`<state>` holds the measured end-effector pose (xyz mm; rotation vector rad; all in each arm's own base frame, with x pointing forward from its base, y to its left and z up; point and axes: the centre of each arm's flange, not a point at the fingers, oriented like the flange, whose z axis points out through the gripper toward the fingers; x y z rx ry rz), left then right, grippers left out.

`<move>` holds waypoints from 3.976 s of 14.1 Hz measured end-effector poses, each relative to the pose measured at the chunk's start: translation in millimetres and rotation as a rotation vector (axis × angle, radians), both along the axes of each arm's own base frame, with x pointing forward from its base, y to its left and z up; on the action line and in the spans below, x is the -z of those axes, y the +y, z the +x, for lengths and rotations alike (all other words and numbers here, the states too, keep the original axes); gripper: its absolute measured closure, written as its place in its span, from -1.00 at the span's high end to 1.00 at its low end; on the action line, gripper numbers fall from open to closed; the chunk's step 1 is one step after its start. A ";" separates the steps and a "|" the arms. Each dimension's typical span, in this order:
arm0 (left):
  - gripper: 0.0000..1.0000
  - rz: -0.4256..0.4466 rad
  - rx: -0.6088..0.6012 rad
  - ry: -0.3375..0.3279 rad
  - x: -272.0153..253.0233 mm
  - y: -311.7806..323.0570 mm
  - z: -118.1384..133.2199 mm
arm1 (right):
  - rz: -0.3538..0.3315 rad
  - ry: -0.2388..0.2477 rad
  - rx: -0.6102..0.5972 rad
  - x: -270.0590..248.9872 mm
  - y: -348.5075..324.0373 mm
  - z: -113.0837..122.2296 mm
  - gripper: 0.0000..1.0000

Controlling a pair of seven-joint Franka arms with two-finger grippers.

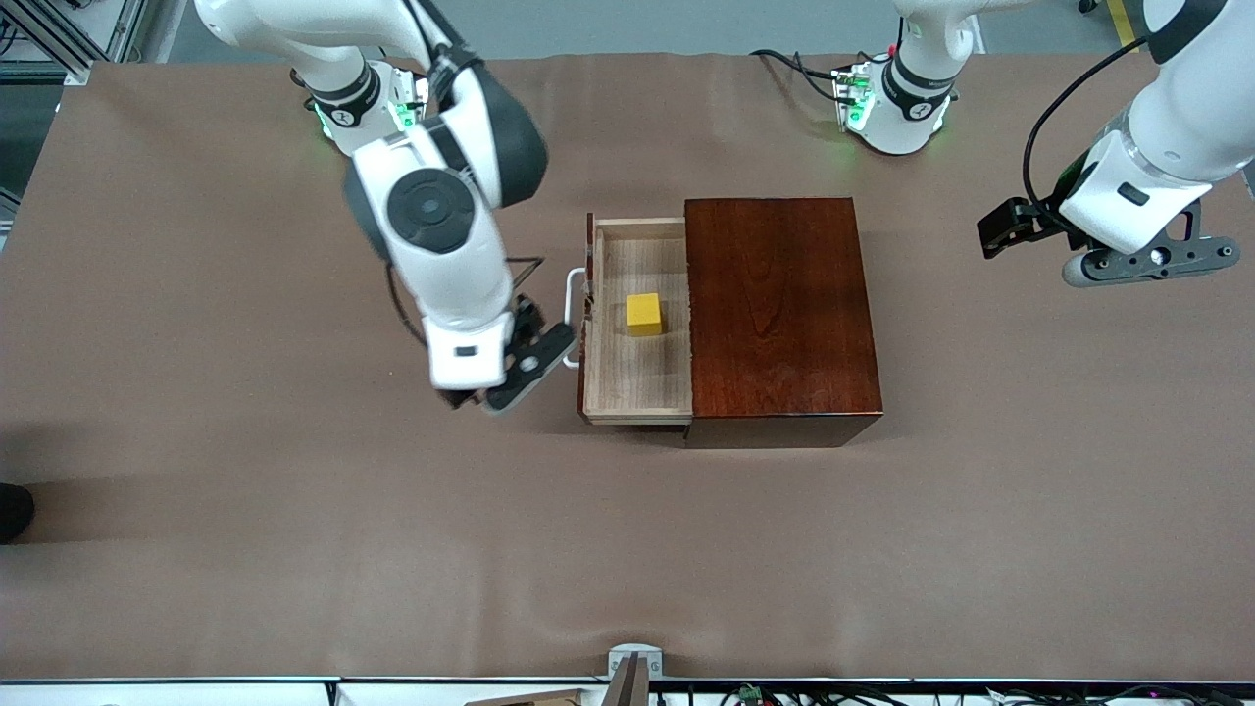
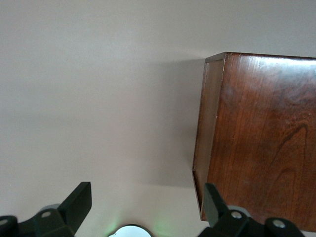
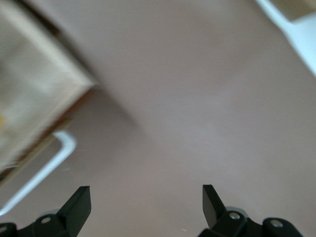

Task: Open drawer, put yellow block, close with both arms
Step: 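Withdraw the right gripper from the drawer toward its rest side, then move the left gripper to the drawer front beside the handle, then push the drawer shut into the box with the left gripper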

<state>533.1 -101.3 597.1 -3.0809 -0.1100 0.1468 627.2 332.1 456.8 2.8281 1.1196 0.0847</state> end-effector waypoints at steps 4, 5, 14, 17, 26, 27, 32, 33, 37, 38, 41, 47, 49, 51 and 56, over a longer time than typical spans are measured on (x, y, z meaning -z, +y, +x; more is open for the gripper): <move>1.00 -0.003 -0.002 -0.015 -1.3 0.9 2.0 | -0.013 -0.024 0.214 -3.8 -134.3 55.1 1.00; 1.00 -0.006 0.002 -0.024 -2.3 0.1 3.1 | -0.013 -0.024 0.266 -3.9 -169.8 64.4 1.00; 1.00 -0.185 0.364 -0.034 -12.0 -200.1 -29.8 | 0.011 0.007 0.599 -37.8 -394.8 63.0 1.00; 1.00 -0.179 0.577 -0.074 -1.6 -302.8 -86.2 | 0.055 0.063 0.658 -64.0 -383.9 39.1 1.00; 1.00 -0.241 1.299 -0.174 103.3 -472.1 -125.1 | 0.115 0.147 0.717 -122.1 -340.4 -26.4 1.00; 1.00 -0.270 1.369 -0.187 120.0 -482.1 -121.1 | 0.111 0.162 0.721 -123.5 -332.0 -30.0 1.00; 1.00 -0.326 1.520 -0.230 184.7 -497.9 -95.1 | 0.108 0.192 0.755 -153.5 -345.9 -57.6 1.00; 1.00 -0.317 1.533 -0.232 195.0 -493.7 -85.0 | 0.111 0.188 0.764 -160.8 -352.4 -63.3 1.00; 1.00 -0.294 1.561 -0.265 235.9 -480.7 -50.9 | 0.097 0.185 0.745 -166.4 -344.5 -75.6 1.00; 1.00 -0.296 1.565 -0.277 244.6 -483.4 -50.2 | 0.082 0.180 0.731 -166.6 -337.2 -78.1 1.00; 1.00 -0.267 1.587 -0.310 266.2 -498.4 -59.1 | 0.060 0.148 0.710 -168.1 -325.0 -78.5 1.00; 1.00 -0.235 1.600 -0.234 285.9 -498.7 -65.3 | 0.088 0.074 0.717 -164.5 -331.3 -67.1 1.00; 1.00 -0.221 1.601 -0.176 286.0 -494.9 -66.3 | 0.097 0.051 0.716 -165.0 -331.3 -64.1 1.00; 1.00 -0.213 1.601 -0.151 282.2 -493.9 -66.4 | 0.095 0.055 0.718 -162.9 -332.3 -64.2 1.00; 1.00 -0.149 1.616 -0.052 271.5 -482.9 -68.6 | 0.098 0.065 0.749 -157.7 -347.3 -62.0 1.00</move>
